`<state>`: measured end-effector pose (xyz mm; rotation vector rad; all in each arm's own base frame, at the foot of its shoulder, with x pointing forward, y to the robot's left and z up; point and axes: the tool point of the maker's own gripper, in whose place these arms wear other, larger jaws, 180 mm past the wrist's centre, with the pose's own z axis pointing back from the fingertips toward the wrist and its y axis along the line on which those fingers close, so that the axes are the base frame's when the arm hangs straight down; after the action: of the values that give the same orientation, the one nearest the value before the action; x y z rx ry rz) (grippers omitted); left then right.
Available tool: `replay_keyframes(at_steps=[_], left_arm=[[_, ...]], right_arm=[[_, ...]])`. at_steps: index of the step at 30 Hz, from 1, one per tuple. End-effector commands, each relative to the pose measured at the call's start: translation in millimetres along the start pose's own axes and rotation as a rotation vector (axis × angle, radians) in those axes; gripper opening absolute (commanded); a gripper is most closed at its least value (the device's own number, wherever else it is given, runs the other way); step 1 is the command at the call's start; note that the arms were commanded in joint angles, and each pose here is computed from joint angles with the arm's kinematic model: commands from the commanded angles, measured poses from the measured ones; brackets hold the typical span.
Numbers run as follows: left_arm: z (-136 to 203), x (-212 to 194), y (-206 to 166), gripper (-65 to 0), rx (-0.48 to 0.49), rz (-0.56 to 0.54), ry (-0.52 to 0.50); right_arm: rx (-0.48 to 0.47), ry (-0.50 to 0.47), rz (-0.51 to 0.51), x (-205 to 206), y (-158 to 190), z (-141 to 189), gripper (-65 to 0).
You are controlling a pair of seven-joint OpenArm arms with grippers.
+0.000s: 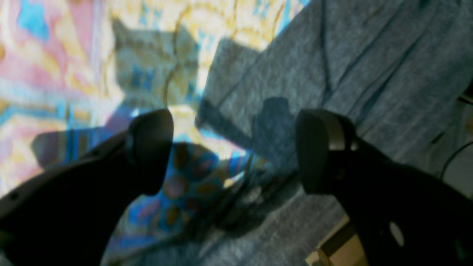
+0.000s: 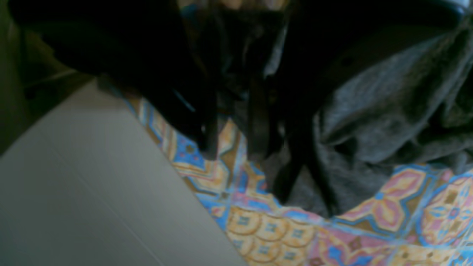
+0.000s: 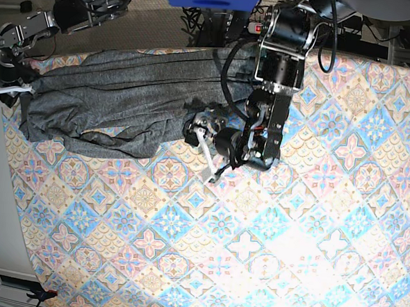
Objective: Layout the t-shirt on the table in an organized manner, then fold the t-shirt properly
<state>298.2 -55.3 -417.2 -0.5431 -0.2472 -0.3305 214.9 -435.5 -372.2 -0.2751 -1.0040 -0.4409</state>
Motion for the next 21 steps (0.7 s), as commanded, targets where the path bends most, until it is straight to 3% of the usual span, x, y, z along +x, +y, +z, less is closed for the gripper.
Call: replay_keyframes(at_steps=[1, 6, 8, 10, 17, 21], left_arm=[[-7, -5, 0, -14.5, 0.014, -0.006, 0.026], [-20, -15, -14, -14.9, 0.006, -0.073, 0.083], [-23, -16, -27, -18.7, -0.008, -0.107, 0.095], [-25, -17, -32, -26.9, -0.013, -0.119, 0.1], [-27, -23, -32, -65.0, -0.014, -0.107, 0.111], [-27, -26, -29, -65.0, -0.011, -0.098, 0.115]], right_arm=[[-0.008, -0.072, 0.011, 24, -5, 2, -51.5], [-0.008, -0.072, 0.011, 24, -5, 2, -51.6], [-0.008, -0.072, 0.011, 24, -5, 2, -51.6], [-0.008, -0.074, 0.01, 24, -5, 2, -51.6], [-0.008, -0.074, 0.01, 24, -5, 2, -51.6], [-0.008, -0.074, 0.01, 24, -5, 2, -51.6]])
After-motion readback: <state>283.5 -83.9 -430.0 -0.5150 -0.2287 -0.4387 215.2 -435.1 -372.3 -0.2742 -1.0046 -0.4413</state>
